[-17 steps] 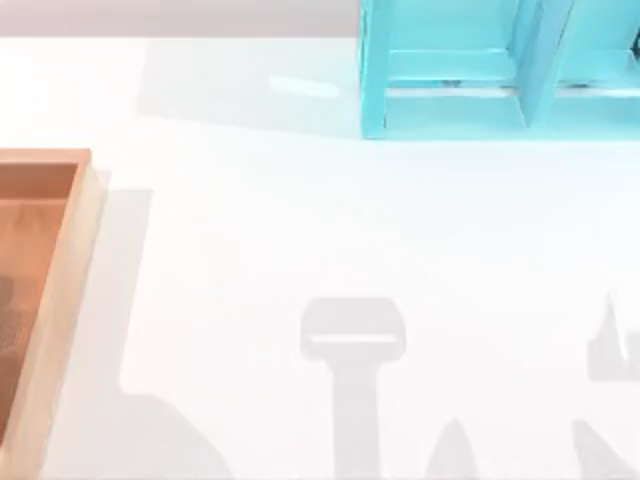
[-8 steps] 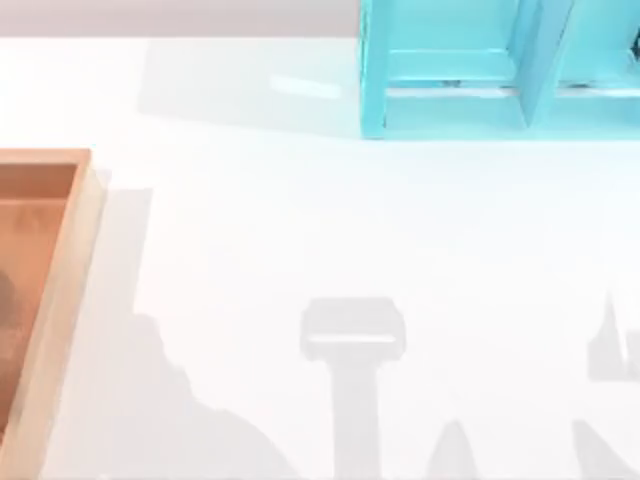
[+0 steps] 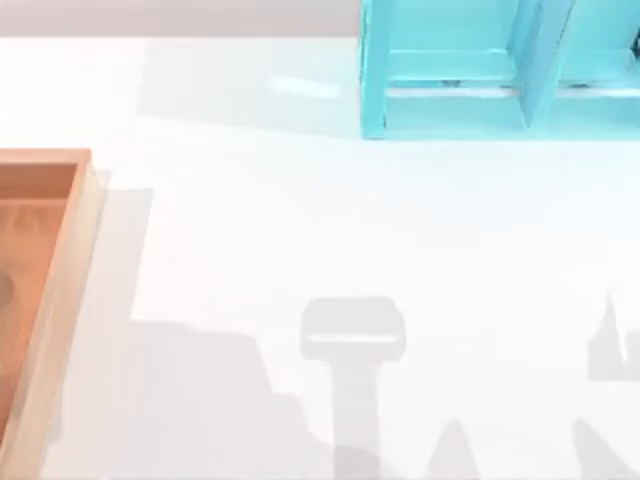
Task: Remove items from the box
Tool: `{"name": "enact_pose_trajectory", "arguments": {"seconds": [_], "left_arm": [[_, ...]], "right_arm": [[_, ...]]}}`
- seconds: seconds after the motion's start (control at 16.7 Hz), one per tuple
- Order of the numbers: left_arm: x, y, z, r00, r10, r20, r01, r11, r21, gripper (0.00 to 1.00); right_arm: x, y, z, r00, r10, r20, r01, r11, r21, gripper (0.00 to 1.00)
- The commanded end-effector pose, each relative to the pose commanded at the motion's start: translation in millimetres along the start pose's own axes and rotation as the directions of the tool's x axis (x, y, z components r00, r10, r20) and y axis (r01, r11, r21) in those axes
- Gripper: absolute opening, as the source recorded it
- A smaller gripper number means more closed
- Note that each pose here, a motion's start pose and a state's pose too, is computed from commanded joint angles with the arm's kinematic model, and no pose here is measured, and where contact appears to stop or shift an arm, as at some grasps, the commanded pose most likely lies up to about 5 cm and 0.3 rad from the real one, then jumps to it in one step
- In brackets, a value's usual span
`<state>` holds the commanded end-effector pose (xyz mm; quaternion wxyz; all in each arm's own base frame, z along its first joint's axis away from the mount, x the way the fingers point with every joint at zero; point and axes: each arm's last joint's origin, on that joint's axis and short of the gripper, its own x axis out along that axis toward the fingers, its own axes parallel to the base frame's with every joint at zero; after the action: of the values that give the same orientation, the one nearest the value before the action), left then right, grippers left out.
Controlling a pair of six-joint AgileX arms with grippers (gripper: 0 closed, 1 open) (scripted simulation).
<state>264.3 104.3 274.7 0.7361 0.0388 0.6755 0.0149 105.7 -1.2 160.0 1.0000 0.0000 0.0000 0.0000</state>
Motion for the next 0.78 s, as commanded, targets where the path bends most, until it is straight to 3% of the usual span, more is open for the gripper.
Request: {"name": "enact_pose_trajectory", "arguments": {"seconds": [0.18, 0.48, 0.78], "left_arm": [[12, -3, -3, 0.995, -0.067, -0.078, 0.066, 0.998, -0.012, 0.0], [12, -3, -3, 0.995, -0.068, -0.078, 0.067, 0.998, -0.012, 0.0], [16, -33, 41, 0.991, -0.115, -0.063, 0.113, 0.993, -0.028, 0.0]], "right_arm": [[0, 0, 0, 1.0, 0.0, 0.0, 0.0, 1.0, 0.0, 1.0], [0, 0, 0, 1.0, 0.0, 0.0, 0.0, 1.0, 0.0, 1.0], [0, 0, 0, 1.0, 0.0, 0.0, 0.0, 1.0, 0.0, 1.0]]}}
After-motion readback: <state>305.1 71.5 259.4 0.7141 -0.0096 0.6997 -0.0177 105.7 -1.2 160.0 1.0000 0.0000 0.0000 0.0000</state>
